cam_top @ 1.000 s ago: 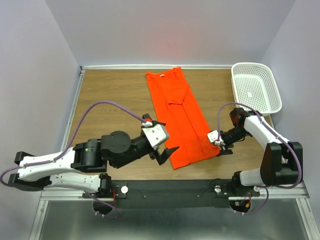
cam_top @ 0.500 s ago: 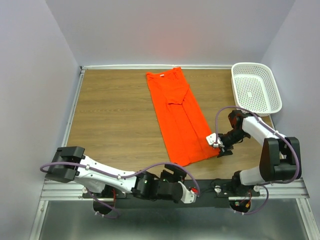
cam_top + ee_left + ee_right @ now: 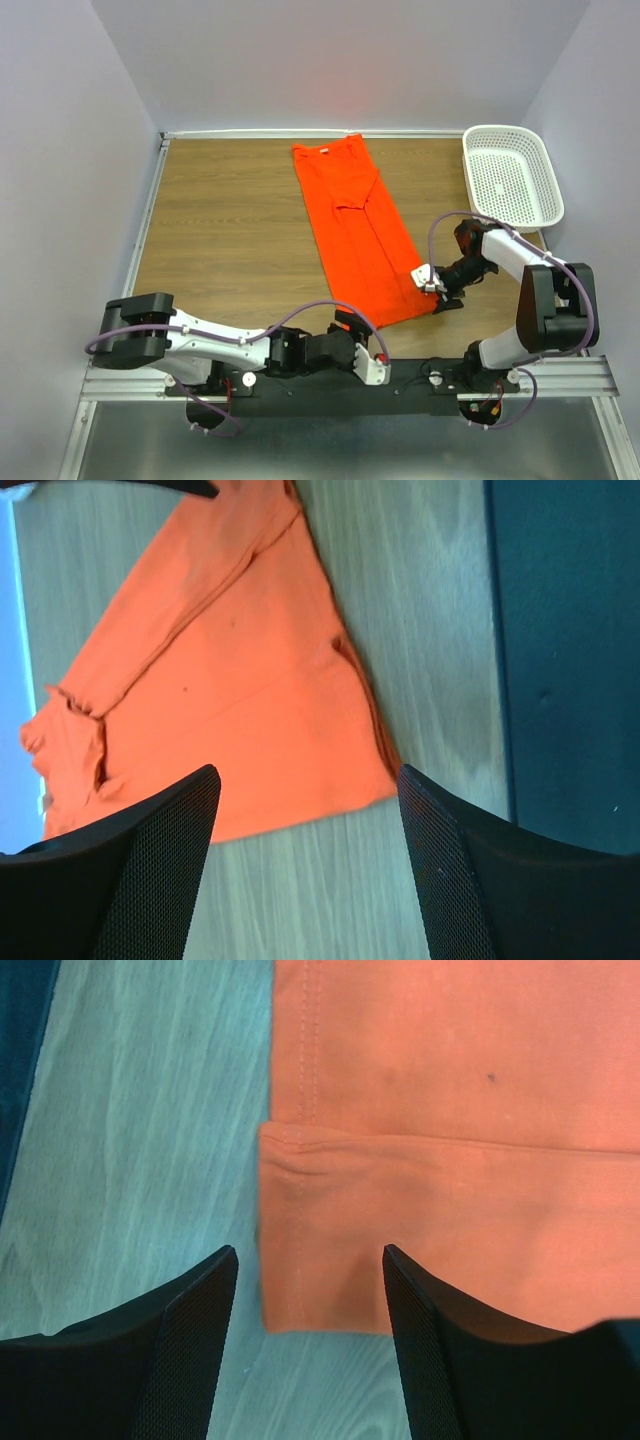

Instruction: Fold and stack the t-shirts

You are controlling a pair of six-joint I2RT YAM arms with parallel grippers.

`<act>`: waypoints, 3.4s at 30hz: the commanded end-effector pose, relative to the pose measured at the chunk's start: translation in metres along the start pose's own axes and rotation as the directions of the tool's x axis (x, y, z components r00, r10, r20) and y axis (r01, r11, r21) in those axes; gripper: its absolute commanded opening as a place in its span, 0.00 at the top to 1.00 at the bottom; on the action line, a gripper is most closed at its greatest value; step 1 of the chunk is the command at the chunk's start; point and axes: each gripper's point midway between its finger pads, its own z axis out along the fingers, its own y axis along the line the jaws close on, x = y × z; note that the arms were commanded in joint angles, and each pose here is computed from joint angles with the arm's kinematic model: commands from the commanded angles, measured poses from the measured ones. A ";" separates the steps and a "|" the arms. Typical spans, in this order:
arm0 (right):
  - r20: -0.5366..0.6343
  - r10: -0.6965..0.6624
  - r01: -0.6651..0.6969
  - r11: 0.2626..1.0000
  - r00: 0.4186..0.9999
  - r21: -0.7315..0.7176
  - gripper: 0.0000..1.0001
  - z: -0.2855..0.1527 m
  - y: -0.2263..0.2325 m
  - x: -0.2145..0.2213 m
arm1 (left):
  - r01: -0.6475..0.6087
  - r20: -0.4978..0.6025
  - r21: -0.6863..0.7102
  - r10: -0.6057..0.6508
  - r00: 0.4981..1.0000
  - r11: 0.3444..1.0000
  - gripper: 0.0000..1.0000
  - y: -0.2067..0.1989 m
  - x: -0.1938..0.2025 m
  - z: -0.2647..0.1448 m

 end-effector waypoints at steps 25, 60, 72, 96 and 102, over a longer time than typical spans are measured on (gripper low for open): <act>0.022 -0.082 0.081 0.996 0.996 0.046 0.35 -0.009 -0.022 -0.007 | -0.070 -0.017 0.169 0.074 0.997 0.983 0.39 -0.033 0.026 0.054; -0.023 -0.072 0.074 0.996 0.997 0.059 0.37 -0.017 -0.022 -0.004 | -0.010 -0.152 0.271 0.053 0.987 0.963 0.59 -0.051 0.070 0.057; -0.038 -0.072 0.074 0.996 0.997 0.042 0.38 -0.013 -0.019 0.001 | 0.005 -0.167 0.288 0.045 0.985 0.958 0.69 -0.051 0.074 0.059; -0.146 -0.087 0.095 0.994 0.986 0.055 0.49 0.012 0.003 0.028 | 0.002 -0.136 0.295 0.040 0.990 0.955 0.98 -0.048 0.065 0.057; -0.178 -0.087 0.103 0.991 0.980 0.083 0.64 0.018 0.005 0.035 | -0.001 -0.104 0.305 0.034 0.994 0.952 1.00 -0.047 0.059 0.054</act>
